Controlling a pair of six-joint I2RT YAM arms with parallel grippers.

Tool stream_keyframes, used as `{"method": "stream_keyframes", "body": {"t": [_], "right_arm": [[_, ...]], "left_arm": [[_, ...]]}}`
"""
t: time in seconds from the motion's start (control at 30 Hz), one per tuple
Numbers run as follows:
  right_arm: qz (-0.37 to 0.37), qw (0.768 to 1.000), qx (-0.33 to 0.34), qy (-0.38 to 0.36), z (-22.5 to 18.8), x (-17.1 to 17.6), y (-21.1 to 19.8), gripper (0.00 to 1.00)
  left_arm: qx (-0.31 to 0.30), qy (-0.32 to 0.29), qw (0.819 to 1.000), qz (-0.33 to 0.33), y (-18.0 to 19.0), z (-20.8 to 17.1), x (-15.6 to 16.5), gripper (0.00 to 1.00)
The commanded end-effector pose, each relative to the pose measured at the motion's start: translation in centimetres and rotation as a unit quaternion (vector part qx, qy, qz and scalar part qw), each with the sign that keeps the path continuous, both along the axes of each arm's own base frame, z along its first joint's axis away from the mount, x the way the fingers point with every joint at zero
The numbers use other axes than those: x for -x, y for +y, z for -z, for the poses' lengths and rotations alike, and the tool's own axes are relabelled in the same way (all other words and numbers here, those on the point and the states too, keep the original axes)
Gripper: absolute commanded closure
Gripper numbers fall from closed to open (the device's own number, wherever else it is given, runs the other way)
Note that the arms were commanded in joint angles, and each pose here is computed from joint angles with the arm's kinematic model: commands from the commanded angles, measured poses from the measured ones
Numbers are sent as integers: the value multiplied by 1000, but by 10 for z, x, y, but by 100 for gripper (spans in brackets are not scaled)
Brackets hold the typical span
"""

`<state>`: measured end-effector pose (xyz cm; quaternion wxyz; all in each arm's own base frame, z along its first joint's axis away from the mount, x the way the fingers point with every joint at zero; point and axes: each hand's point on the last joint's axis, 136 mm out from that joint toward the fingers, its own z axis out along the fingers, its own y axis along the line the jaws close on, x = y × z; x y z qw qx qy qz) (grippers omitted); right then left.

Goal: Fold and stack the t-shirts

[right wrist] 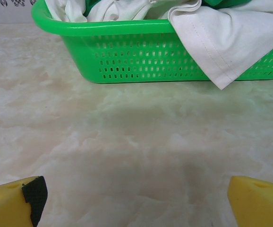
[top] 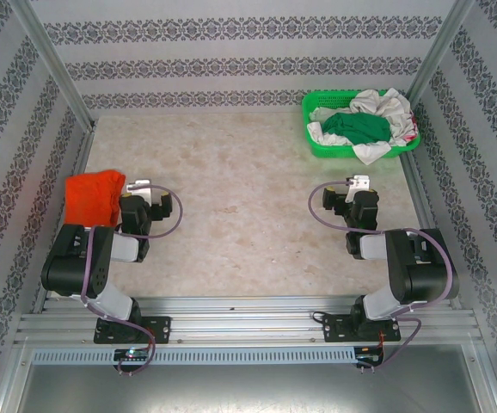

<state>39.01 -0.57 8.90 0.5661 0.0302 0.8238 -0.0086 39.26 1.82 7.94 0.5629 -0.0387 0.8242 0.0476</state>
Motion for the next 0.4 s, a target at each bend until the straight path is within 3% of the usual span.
{"method": "stream_keyframes", "body": {"t": [0.0, 0.37], "right_arm": [[-23, 999, 8, -24, -16, -7, 9, 2], [-23, 999, 8, -25, -16, -7, 9, 2]], "left_arm": [[-1, -11, 1000, 25, -7, -8, -7, 0], [-1, -11, 1000, 25, -7, -8, -7, 0]]}}
